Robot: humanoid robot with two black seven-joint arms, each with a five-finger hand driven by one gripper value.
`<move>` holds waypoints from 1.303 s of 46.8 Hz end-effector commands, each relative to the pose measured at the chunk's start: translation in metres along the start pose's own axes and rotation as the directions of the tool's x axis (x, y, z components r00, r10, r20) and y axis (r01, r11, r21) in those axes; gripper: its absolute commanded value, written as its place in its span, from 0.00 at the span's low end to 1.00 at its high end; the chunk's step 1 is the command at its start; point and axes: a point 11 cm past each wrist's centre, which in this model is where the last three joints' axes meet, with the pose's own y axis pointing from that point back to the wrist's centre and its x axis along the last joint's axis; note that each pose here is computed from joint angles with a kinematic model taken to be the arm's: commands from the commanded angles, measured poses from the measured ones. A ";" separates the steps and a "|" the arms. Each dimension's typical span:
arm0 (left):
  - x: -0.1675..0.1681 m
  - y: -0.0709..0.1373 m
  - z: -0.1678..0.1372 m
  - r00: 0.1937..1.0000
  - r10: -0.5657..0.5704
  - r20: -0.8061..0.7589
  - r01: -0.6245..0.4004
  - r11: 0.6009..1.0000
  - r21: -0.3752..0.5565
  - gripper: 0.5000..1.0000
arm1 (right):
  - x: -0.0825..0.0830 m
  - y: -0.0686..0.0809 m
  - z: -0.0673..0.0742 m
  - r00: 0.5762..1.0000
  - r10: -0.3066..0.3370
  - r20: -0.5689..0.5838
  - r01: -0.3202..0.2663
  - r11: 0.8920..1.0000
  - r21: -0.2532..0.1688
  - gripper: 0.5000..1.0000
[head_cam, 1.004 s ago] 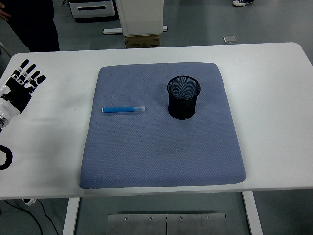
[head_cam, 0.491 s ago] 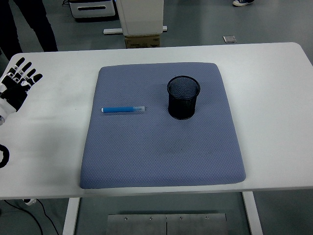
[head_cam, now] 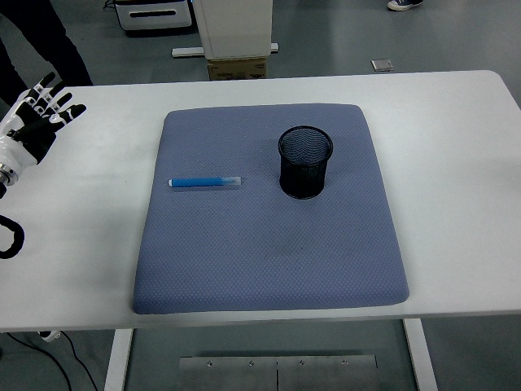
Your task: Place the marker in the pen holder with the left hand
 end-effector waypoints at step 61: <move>-0.139 -0.041 0.021 0.564 -0.604 0.564 0.436 0.797 0.417 1.00 | 0.000 0.000 0.000 1.000 0.000 0.000 0.000 1.000 0.000 1.00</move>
